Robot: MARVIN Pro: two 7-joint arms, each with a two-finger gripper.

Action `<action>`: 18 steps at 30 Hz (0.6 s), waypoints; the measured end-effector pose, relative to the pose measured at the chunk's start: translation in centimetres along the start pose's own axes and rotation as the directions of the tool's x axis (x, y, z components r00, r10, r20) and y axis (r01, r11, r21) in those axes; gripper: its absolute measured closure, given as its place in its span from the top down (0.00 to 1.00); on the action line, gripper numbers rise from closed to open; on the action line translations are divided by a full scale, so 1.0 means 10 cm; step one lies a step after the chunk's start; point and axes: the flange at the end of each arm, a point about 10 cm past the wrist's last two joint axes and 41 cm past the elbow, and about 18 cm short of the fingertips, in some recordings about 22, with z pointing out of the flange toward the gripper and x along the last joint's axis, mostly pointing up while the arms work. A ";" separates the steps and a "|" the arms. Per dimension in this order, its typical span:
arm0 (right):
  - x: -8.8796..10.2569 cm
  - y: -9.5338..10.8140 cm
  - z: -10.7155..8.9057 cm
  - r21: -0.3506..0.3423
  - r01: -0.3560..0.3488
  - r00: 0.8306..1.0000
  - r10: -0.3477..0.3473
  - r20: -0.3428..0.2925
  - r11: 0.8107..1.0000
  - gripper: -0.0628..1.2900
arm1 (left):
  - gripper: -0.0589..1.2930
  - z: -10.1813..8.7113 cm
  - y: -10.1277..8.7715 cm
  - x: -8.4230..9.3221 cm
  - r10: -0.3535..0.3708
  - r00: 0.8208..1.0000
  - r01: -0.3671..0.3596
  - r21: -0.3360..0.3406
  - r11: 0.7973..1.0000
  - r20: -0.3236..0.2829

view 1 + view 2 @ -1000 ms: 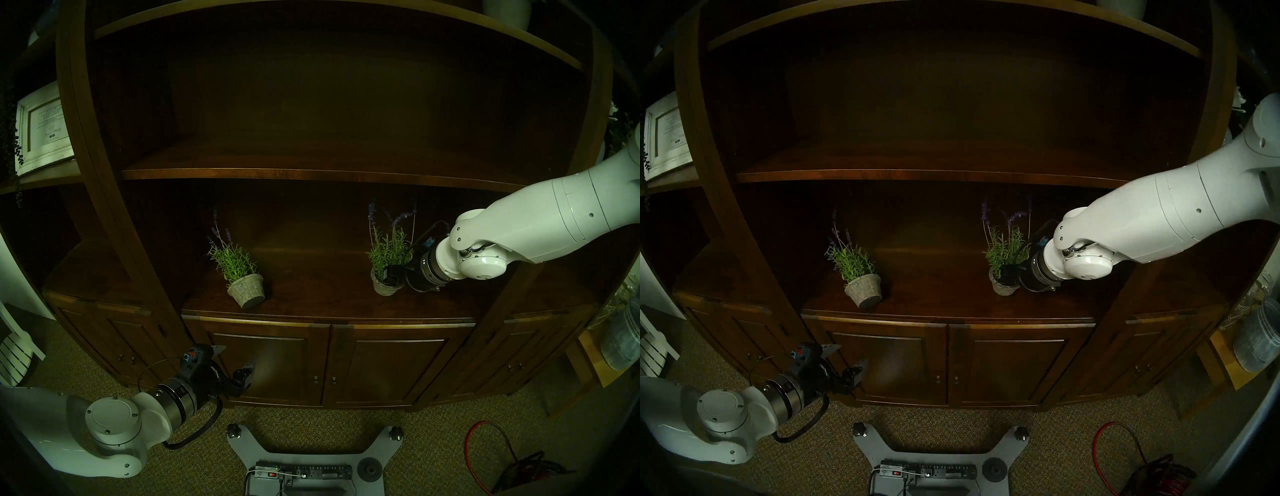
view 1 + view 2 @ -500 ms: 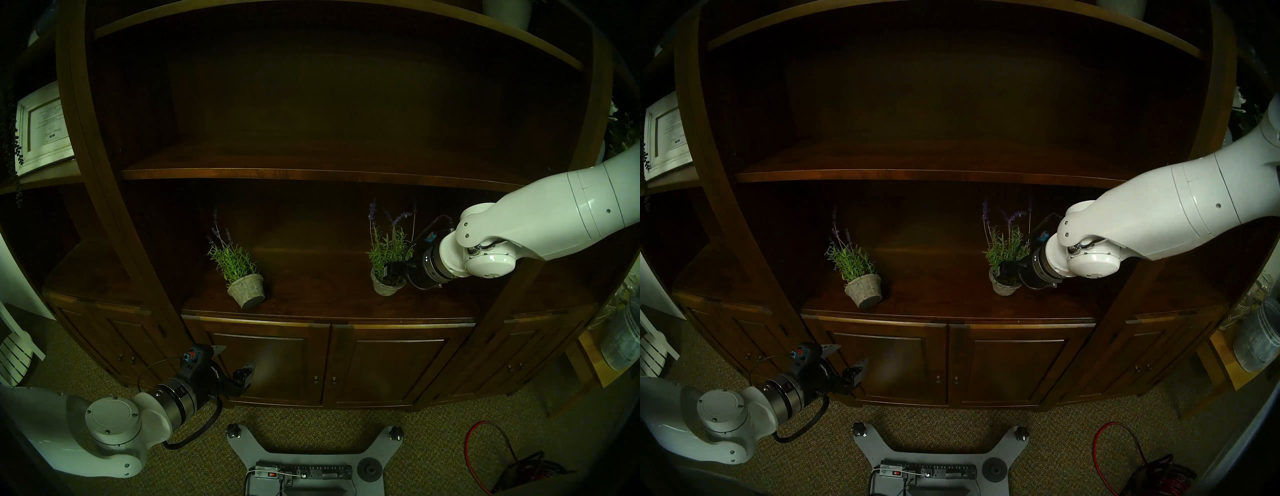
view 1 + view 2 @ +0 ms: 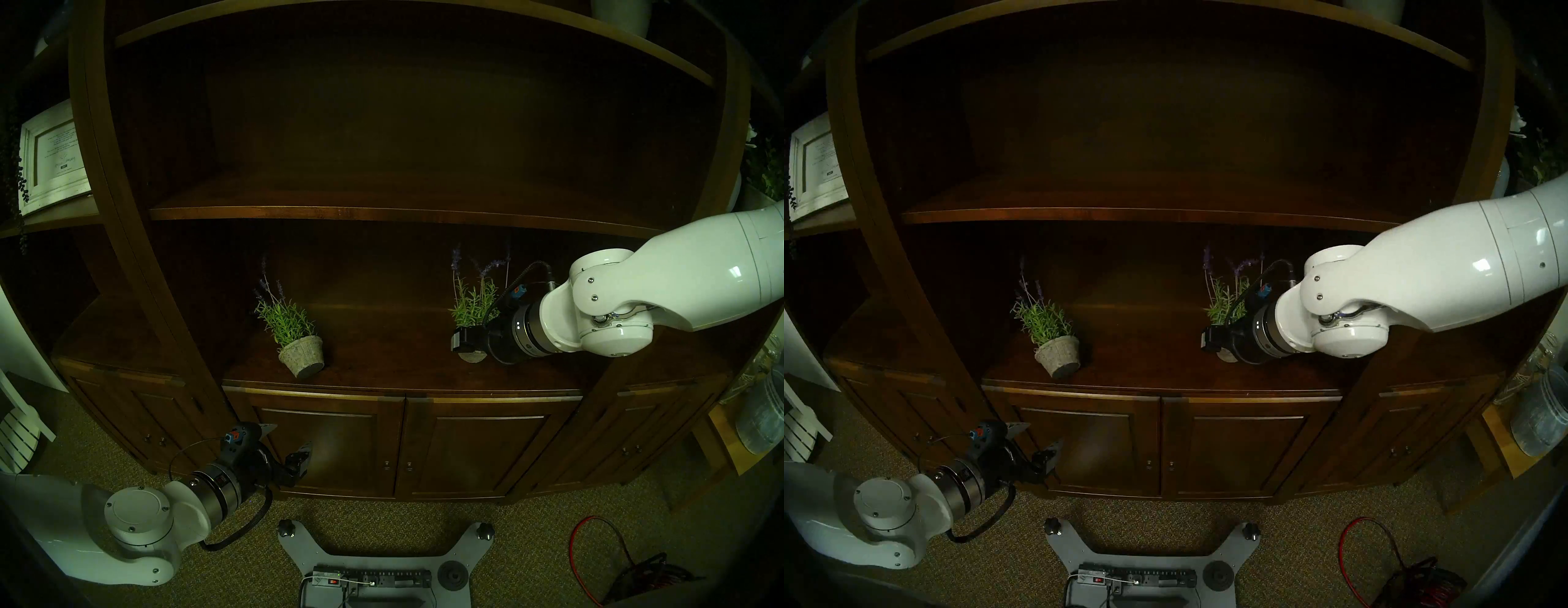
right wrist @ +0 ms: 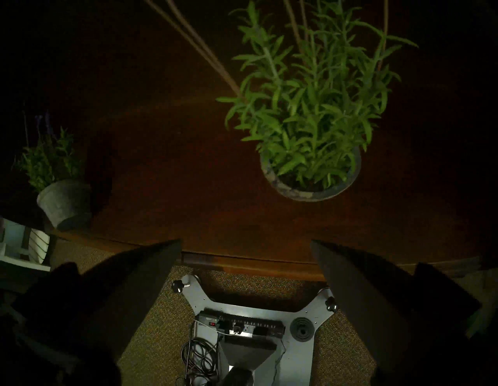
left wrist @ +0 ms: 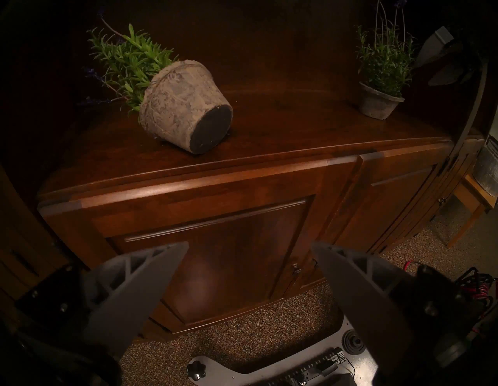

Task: Place the fake decorative plant upright

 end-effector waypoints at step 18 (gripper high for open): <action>-0.31 -0.57 -0.57 0.098 0.181 0.982 -0.174 -0.078 0.979 0.94 | 0.96 0.00 -0.01 -0.01 0.002 1.000 -0.002 0.001 1.000 0.005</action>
